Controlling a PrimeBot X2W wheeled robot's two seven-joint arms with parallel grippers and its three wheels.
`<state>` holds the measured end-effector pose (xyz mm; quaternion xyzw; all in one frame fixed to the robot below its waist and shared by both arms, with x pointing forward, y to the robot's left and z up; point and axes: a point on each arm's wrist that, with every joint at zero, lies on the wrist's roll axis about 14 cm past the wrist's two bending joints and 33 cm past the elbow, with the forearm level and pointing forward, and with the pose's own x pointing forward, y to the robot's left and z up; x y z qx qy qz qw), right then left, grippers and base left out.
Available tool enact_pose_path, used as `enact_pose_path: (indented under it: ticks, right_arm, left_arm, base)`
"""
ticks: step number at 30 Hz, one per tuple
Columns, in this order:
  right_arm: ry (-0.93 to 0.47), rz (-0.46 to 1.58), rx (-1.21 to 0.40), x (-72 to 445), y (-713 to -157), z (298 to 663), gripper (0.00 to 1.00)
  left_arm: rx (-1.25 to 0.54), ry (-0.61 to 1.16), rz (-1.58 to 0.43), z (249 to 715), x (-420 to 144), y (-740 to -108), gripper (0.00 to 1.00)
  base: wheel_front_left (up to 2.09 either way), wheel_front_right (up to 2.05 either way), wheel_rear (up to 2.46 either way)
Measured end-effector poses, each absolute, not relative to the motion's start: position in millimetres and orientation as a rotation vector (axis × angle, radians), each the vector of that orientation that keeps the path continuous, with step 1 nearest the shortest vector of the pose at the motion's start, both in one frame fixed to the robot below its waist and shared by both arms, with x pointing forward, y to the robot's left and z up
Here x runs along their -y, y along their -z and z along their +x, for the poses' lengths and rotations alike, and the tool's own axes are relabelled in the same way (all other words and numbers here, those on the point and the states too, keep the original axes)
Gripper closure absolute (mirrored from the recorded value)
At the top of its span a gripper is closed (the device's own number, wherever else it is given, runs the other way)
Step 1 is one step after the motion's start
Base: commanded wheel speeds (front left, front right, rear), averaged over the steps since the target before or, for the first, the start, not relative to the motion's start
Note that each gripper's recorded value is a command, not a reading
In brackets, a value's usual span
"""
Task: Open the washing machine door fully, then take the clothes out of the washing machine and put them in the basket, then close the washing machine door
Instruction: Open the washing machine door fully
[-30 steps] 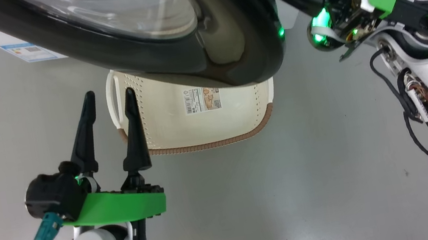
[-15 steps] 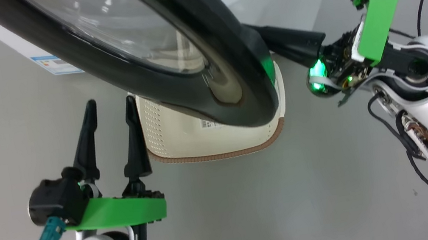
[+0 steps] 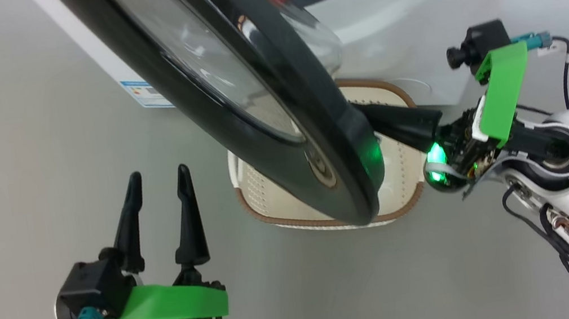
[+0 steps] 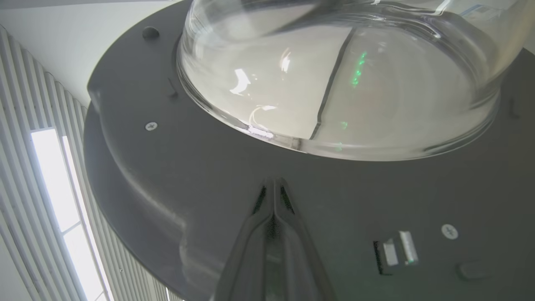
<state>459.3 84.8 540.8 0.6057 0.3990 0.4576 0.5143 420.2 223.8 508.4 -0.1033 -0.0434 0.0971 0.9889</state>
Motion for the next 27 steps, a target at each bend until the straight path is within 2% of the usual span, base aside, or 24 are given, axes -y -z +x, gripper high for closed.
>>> enact_pose_path:
  ticks: [16,27]
  right_arm:
    - [-1.246,1.322,-1.126,-137,-557,387,1.0]
    - [-1.323,1.223,-1.234,-168,-556,354,1.0]
  left_arm:
    - [0.136,-0.344,-0.219,357,-267,-528,0.0]
    - [0.159,-0.444,-0.218,320,-292,-534,0.0]
  base:
    - [0.0,0.0,0.0]
    - [0.0,0.0,0.0]
